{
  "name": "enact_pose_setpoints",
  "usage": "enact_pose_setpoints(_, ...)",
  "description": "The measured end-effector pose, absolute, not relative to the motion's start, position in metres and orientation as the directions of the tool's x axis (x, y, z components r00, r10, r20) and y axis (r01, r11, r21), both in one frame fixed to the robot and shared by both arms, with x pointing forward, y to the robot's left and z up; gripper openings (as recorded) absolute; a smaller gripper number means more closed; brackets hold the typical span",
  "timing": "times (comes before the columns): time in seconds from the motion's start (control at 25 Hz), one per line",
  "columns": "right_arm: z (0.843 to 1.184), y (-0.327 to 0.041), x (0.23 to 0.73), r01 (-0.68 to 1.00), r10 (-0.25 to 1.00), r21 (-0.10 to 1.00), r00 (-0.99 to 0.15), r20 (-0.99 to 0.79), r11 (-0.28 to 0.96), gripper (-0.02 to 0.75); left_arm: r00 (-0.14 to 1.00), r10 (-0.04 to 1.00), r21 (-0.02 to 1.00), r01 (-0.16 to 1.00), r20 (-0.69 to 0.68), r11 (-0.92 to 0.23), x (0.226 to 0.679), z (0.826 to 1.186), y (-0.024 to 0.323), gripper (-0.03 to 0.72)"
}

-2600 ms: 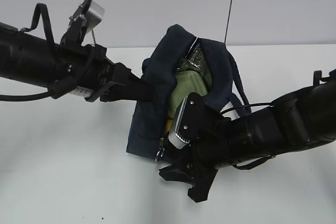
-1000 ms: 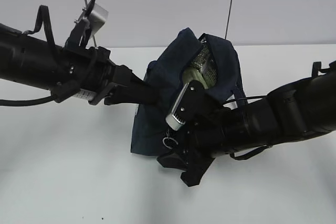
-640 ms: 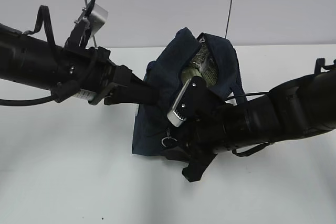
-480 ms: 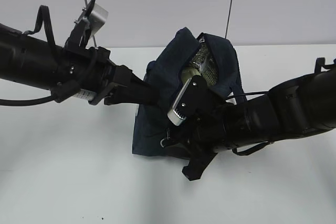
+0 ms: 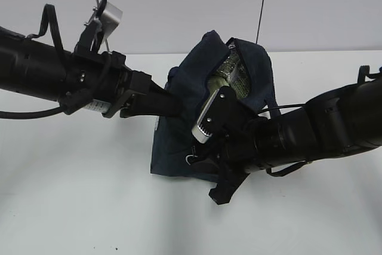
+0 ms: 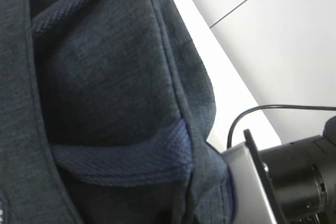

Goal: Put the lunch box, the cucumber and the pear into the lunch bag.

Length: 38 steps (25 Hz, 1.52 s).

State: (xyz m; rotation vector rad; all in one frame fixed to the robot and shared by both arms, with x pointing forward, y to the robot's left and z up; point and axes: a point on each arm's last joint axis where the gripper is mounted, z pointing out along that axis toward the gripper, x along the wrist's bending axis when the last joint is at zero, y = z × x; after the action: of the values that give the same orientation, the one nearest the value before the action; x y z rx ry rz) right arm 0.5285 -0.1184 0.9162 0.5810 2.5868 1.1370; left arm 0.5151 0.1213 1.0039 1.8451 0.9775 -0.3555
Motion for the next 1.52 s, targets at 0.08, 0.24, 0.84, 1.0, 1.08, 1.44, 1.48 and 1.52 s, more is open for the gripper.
enact_pose_setpoints(0.08, 0.916, -0.118, 0.529, 0.258, 0.458, 0.747, -0.886, -0.069, 0.612, 0.006, 0.633, 0.468, 0.626, 0.755, -0.617, -0.196, 0.515, 1.004, 0.121, -0.015)
enact_pose_setpoints(0.24, 0.916, -0.118, 0.529, 0.291, 0.480, 0.749, -0.876, -0.042, 0.595, 0.006, 0.631, 0.468, 0.625, 0.756, -0.618, -0.194, 0.515, 1.004, 0.121, -0.015)
enact_pose_setpoints(0.84, 0.976, -0.135, 0.496, 0.268, 0.525, 0.807, -0.849, -0.061, 0.526, 0.006, 0.625, 0.482, 0.628, 0.757, -0.614, -0.181, 0.517, 1.004, 0.121, 0.057)
enact_pose_setpoints(1.0, 0.987, -0.136, 0.491, 0.238, 0.514, 0.827, -0.855, -0.071, 0.510, 0.006, 0.627, 0.463, 0.624, 0.760, -0.627, -0.183, 0.515, 1.005, 0.120, 0.168)
enact_pose_setpoints(1.08, 0.988, -0.135, 0.489, 0.237, 0.508, 0.831, -0.859, -0.063, 0.504, 0.006, 0.628, 0.455, 0.622, 0.760, -0.631, -0.187, 0.514, 1.005, 0.120, 0.257)
enact_pose_setpoints(1.44, 0.998, -0.136, 0.486, 0.222, 0.513, 0.848, -0.856, -0.067, 0.481, 0.006, 0.677, 0.456, 0.625, 0.727, -0.578, -0.286, 0.510, 0.999, 0.123, 0.453)
enact_pose_setpoints(1.48, 1.002, -0.137, 0.485, 0.214, 0.514, 0.854, -0.855, -0.072, 0.475, 0.006, 0.678, 0.456, 0.625, 0.726, -0.577, -0.289, 0.510, 0.999, 0.123, 0.454)
enact_pose_setpoints(1.52, 1.007, -0.138, 0.483, 0.204, 0.516, 0.860, -0.853, -0.079, 0.468, 0.006, 0.679, 0.457, 0.625, 0.725, -0.575, -0.290, 0.510, 0.999, 0.123, 0.454)
